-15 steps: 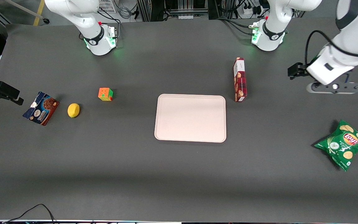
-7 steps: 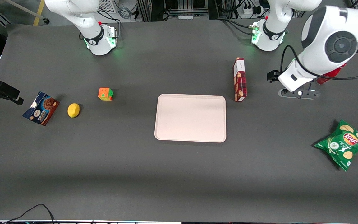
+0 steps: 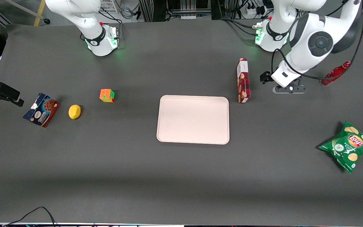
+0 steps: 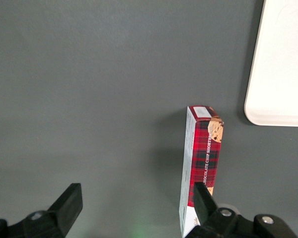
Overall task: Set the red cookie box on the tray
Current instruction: 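Move the open left gripper toward the upright red plaid cookie box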
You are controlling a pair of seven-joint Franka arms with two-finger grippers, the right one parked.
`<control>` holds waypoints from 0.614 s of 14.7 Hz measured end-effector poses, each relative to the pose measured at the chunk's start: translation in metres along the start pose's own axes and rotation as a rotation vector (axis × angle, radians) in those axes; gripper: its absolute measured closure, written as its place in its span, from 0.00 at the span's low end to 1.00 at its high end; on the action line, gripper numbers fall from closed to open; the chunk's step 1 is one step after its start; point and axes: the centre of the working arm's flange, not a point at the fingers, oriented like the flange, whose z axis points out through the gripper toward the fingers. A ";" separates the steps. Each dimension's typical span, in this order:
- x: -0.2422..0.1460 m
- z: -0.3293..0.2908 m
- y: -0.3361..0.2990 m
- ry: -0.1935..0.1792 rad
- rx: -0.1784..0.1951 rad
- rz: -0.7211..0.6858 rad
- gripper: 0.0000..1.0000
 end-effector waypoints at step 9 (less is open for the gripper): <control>-0.060 0.064 0.055 0.079 0.020 -0.047 0.00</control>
